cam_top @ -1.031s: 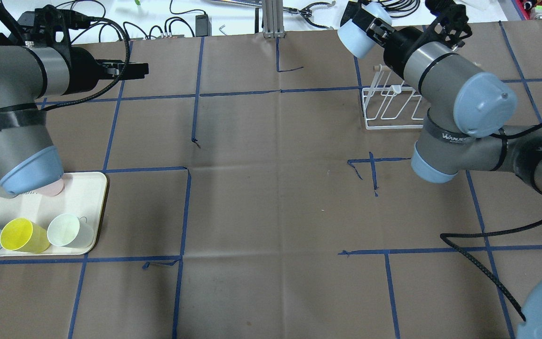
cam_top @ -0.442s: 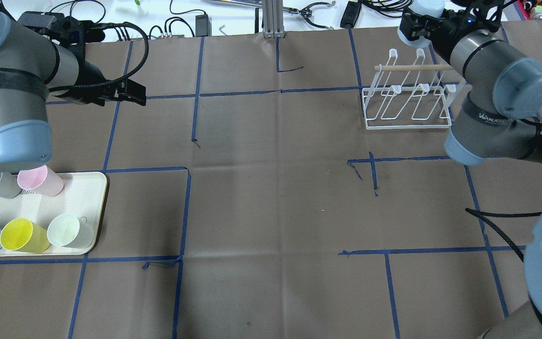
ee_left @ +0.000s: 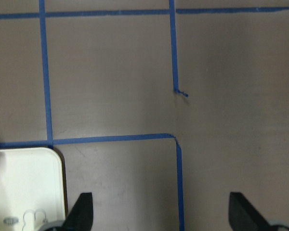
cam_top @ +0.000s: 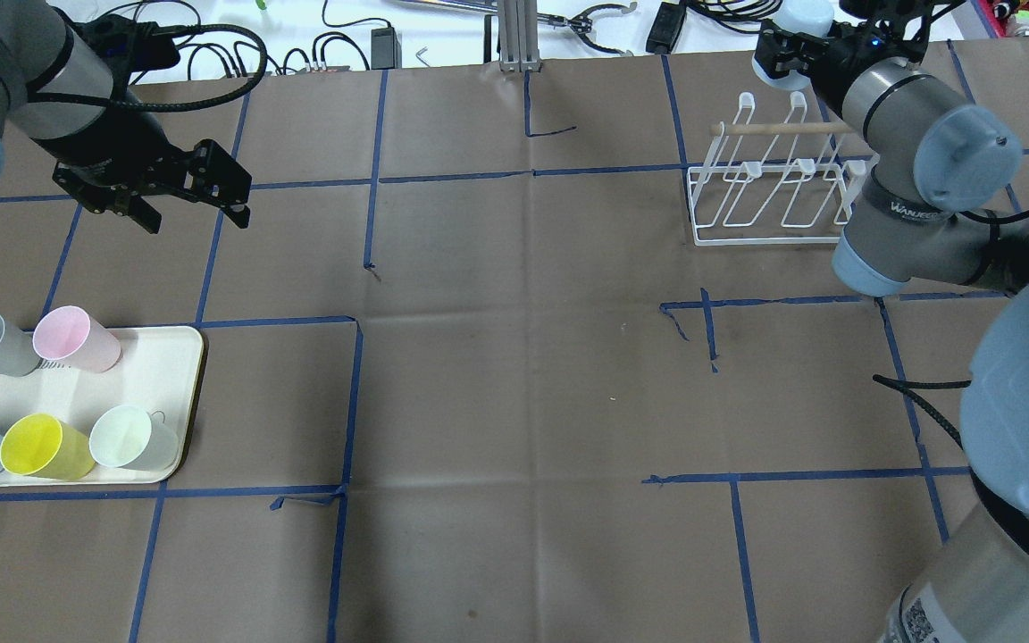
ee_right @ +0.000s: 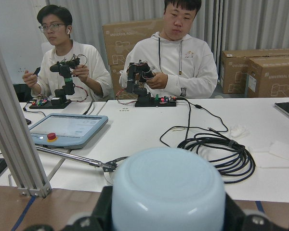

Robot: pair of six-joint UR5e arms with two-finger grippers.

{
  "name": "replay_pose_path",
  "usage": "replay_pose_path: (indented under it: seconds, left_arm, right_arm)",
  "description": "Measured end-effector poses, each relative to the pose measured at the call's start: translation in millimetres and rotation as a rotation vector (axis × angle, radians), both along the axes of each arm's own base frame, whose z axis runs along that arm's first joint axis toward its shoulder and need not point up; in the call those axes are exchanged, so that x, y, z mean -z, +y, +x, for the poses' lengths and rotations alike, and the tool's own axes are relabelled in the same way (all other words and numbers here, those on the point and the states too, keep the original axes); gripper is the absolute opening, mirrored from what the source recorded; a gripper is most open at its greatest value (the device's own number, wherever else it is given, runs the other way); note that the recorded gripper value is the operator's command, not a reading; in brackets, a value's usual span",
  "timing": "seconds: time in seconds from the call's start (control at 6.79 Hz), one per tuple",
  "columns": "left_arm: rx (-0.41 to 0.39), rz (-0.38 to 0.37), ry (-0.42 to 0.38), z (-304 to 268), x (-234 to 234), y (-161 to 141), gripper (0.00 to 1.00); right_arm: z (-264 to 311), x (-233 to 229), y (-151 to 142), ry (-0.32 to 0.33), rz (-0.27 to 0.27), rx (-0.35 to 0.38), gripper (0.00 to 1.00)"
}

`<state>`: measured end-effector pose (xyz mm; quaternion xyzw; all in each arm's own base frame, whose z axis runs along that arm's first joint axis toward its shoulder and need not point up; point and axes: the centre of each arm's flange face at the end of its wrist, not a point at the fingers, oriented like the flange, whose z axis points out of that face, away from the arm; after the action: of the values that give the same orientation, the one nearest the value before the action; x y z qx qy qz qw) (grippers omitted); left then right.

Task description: Transfer IKEA cup to right arm and place on rack

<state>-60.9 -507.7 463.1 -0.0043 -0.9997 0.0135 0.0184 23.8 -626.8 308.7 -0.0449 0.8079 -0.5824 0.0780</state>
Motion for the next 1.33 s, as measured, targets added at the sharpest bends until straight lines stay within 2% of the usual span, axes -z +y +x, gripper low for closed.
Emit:
replay_pose_path:
  seconds: [0.29, 0.44, 0.59, 0.74, 0.88, 1.33]
  left_arm:
    - [0.018, 0.019, -0.072, -31.6, -14.9, 14.6, 1.00]
    - [0.034, 0.013, -0.081, -43.0, -18.8, 19.0, 1.00]
    - [0.048, 0.005, -0.077, -49.1, -21.7, 23.2, 1.00]
    - [0.060, 0.001, -0.071, -50.1, -22.7, 28.9, 0.99]
    - [0.070, 0.007, -0.070, -45.6, -20.8, 37.9, 1.00]
    - [0.044, 0.048, -0.067, 41.4, 2.2, 89.3, 0.99]
  right_arm:
    - [7.7, 20.3, -4.3, -0.005, 0.017, -0.015, 0.31]
    - [13.2, 29.3, -5.8, -0.008, 0.026, -0.025, 0.31]
    - [16.9, 36.3, -6.5, -0.010, 0.031, -0.032, 0.41]
    - [18.3, 41.7, -6.8, -0.011, 0.037, -0.034, 0.85]
    - [18.5, 44.9, -6.9, -0.011, 0.043, -0.034, 0.99]
    - [18.6, 46.5, -7.5, -0.019, 0.053, -0.031, 1.00]
